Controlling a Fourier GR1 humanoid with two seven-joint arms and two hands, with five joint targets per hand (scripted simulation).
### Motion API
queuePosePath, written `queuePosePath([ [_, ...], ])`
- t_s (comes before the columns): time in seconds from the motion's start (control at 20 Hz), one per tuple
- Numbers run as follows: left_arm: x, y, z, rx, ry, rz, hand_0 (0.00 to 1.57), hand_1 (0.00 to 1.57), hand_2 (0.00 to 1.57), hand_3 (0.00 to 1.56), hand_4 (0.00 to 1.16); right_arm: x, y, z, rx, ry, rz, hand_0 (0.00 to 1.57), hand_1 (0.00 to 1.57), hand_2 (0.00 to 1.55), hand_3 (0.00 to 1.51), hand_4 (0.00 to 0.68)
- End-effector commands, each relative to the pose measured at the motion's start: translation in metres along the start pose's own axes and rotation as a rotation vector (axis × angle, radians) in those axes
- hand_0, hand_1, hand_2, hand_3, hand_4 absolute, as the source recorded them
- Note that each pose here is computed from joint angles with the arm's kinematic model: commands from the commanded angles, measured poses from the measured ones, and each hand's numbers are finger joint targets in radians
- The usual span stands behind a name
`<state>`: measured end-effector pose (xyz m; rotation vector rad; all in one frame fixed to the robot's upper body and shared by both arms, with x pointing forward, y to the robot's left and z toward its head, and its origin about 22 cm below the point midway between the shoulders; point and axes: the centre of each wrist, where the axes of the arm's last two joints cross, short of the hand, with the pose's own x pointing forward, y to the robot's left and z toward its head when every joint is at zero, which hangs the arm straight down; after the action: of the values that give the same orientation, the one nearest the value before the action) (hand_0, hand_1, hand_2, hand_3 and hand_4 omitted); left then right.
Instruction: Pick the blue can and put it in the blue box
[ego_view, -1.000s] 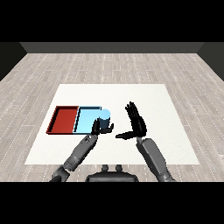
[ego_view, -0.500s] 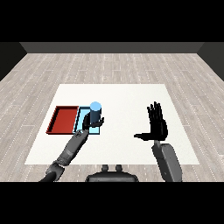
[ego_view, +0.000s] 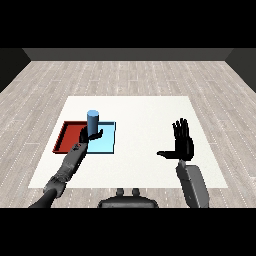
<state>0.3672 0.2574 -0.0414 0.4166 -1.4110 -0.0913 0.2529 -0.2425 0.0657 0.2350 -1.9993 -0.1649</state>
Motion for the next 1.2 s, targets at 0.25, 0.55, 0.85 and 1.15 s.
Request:
queuePosePath([
  [0.25,-0.009,0.004,-0.0142,0.056,0.255,-0.186,1.57,1.57,1.54,1.41,0.97,-0.035,-0.008,-0.006,-0.047,0.053,-0.011,0.0,0.0,0.0,0.0,0.0],
  [0.55,-0.027,-0.008,-0.0032,-0.02,0.354,-0.326,1.38,1.38,1.3,1.0,0.88,-0.025,-0.024,-0.016,-0.068,0.061,0.006,0.0,0.0,0.0,0.0,0.0],
  [0.85,-0.048,-0.021,0.0141,-0.084,0.501,-0.243,1.57,1.57,1.43,0.0,0.78,-0.041,-0.021,0.006,-0.073,0.061,-0.033,0.0,0.0,0.0,0.0,0.0],
  [1.15,-0.045,-0.017,0.0106,-0.093,0.5,-0.323,0.0,0.0,0.0,0.0,0.59,-0.033,-0.022,0.0,-0.05,0.053,-0.026,0.0,0.0,0.0,0.0,0.0],
])
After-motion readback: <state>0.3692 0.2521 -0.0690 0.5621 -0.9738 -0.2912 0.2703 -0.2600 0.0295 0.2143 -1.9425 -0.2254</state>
